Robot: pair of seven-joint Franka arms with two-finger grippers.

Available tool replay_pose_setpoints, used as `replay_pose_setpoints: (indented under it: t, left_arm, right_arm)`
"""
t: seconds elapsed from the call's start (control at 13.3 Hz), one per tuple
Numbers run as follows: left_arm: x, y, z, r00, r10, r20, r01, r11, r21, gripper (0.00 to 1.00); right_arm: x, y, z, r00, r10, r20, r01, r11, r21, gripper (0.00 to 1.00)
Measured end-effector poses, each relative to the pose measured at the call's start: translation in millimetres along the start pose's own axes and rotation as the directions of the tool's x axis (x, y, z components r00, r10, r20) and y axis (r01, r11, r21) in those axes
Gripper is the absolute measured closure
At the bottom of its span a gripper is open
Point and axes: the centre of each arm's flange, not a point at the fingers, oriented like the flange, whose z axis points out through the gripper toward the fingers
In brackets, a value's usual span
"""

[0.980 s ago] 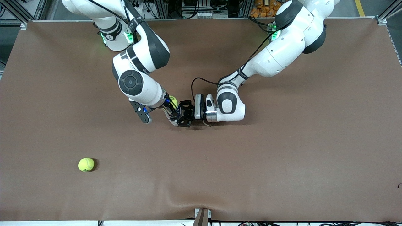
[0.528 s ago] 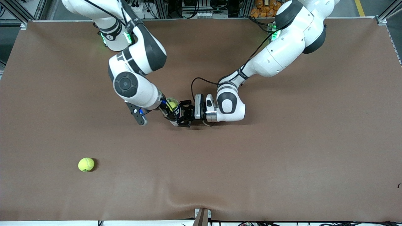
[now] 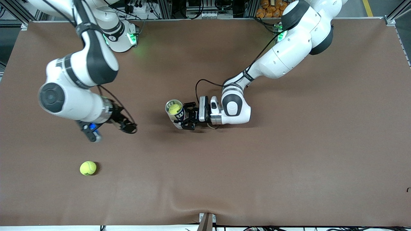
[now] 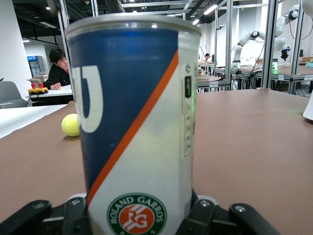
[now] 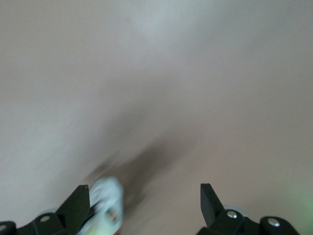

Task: Insert tennis ball vertically with right arm
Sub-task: 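Release the ball and move the right gripper to the second ball, then grasp the second tennis ball with the right gripper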

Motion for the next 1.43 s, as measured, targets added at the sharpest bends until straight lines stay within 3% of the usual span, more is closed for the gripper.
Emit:
replay_pose_setpoints:
  t: [0.15, 0.3, 0.45, 0.68, 0.9, 1.13, 1.21, 1.43]
  left_arm:
    - [0, 1, 1, 1.0, 0.0, 0.0, 0.0, 1.0, -0.001, 0.33]
    - [0, 0, 0, 1.0, 0.0, 0.0, 0.0, 1.0, -0.001, 0.29]
    - [0, 0, 0, 1.0, 0.0, 0.0, 0.0, 1.0, 0.0, 0.27]
    - [0, 0, 0, 1.0, 0.0, 0.0, 0.0, 1.0, 0.0, 0.26]
    - [-1, 0, 0, 1.0, -0.006, -0.002, 0.006, 1.0, 0.005, 0.25]
    - [-1, 0, 0, 1.0, -0.01, -0.004, 0.01, 1.0, 0.008, 0.22]
    - [-1, 0, 0, 1.0, -0.011, -0.004, 0.011, 1.0, 0.008, 0.22]
    - [-1, 0, 0, 1.0, -0.012, -0.004, 0.012, 1.0, 0.009, 0.24]
  right_arm:
    - [24, 11, 12, 0.987, -0.152, -0.043, 0.149, 0.987, -0.066, 0.0]
    - [59, 20, 37, 0.958, -0.286, -0.031, 0.283, 0.955, -0.086, 0.0]
    - [100, 33, 57, 0.894, -0.447, -0.027, 0.444, 0.892, -0.08, 0.0]
    - [151, 59, 70, 0.756, -0.652, -0.058, 0.648, 0.758, -0.072, 0.0]
    - [176, 66, 72, 0.565, -0.815, -0.127, 0.81, 0.577, -0.102, 0.0]
    - [197, 62, 87, 0.361, -0.912, -0.196, 0.902, 0.394, -0.175, 0.0]
    - [208, 64, 99, 0.325, -0.922, -0.211, 0.91, 0.366, -0.195, 0.0]
    - [235, 76, 138, 0.288, -0.932, -0.221, 0.916, 0.335, -0.22, 0.0]
